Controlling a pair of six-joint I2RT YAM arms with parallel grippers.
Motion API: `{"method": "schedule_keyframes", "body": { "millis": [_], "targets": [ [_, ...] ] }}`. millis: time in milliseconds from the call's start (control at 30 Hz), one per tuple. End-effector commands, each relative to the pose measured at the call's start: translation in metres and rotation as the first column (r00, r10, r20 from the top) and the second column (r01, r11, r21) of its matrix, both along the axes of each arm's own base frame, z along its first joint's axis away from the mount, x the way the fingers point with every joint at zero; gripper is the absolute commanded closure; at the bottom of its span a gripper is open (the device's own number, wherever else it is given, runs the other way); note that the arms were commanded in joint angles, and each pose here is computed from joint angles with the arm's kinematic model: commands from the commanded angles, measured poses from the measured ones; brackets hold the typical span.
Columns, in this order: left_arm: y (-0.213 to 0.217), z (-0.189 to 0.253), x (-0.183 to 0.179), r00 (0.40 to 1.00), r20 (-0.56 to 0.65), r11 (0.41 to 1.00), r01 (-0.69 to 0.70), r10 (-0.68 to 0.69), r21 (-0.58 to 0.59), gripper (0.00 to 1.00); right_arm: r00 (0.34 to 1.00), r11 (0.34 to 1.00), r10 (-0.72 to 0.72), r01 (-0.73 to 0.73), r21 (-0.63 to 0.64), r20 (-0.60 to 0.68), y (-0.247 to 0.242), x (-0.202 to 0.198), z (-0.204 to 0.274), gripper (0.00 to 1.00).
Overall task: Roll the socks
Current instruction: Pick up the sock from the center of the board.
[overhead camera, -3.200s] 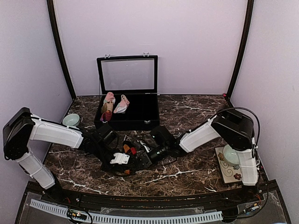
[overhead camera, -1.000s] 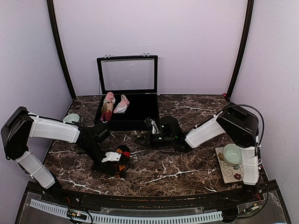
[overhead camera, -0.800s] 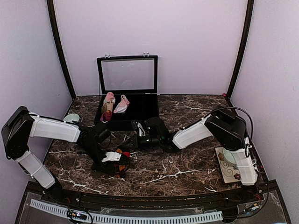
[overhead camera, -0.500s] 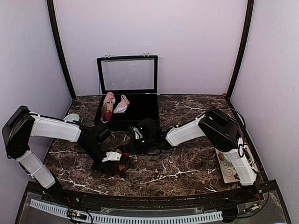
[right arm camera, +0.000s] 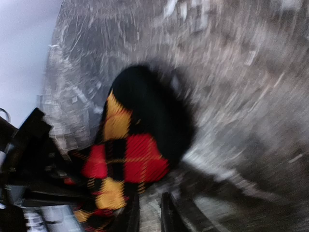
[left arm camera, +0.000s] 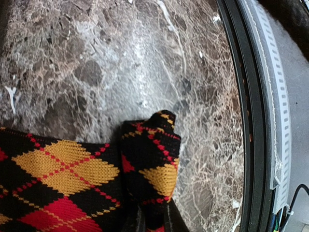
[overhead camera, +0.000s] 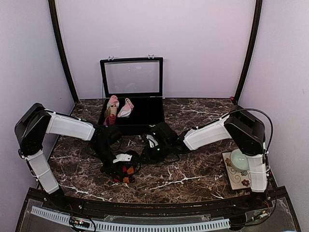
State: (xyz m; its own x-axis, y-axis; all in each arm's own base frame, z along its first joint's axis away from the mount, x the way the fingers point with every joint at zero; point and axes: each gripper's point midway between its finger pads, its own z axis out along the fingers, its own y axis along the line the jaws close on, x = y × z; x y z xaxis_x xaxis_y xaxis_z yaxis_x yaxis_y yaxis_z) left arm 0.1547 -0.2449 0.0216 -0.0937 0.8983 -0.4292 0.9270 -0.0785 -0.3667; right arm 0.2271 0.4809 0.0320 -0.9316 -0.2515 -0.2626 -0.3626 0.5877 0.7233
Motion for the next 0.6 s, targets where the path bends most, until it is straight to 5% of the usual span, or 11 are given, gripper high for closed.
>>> {"method": "schedule_keyframes", "body": {
  "millis": [0,233,367,567],
  "targets": [
    [0.008,-0.015,-0.004,0.999,-0.042,0.998,0.004,-0.001,0.066,1.0,0.868,0.973,-0.072,0.171,-0.158,0.492,-0.029,0.066,0.002,1.0],
    [0.011,-0.014,-0.013,0.996,-0.088,0.997,-0.004,0.01,0.074,1.0,0.809,0.974,-0.137,0.216,-0.072,0.572,-0.048,0.059,0.028,1.0],
    [0.02,-0.018,-0.022,0.993,-0.116,0.994,-0.021,0.033,0.104,1.0,0.742,0.968,-0.212,0.25,0.031,0.635,-0.087,0.043,0.05,0.84],
    [0.03,-0.031,-0.025,0.986,-0.149,0.987,-0.053,0.076,0.154,1.0,0.618,0.995,0.061,-0.098,0.001,0.784,-0.085,-0.029,0.065,0.63]
  ]
}}
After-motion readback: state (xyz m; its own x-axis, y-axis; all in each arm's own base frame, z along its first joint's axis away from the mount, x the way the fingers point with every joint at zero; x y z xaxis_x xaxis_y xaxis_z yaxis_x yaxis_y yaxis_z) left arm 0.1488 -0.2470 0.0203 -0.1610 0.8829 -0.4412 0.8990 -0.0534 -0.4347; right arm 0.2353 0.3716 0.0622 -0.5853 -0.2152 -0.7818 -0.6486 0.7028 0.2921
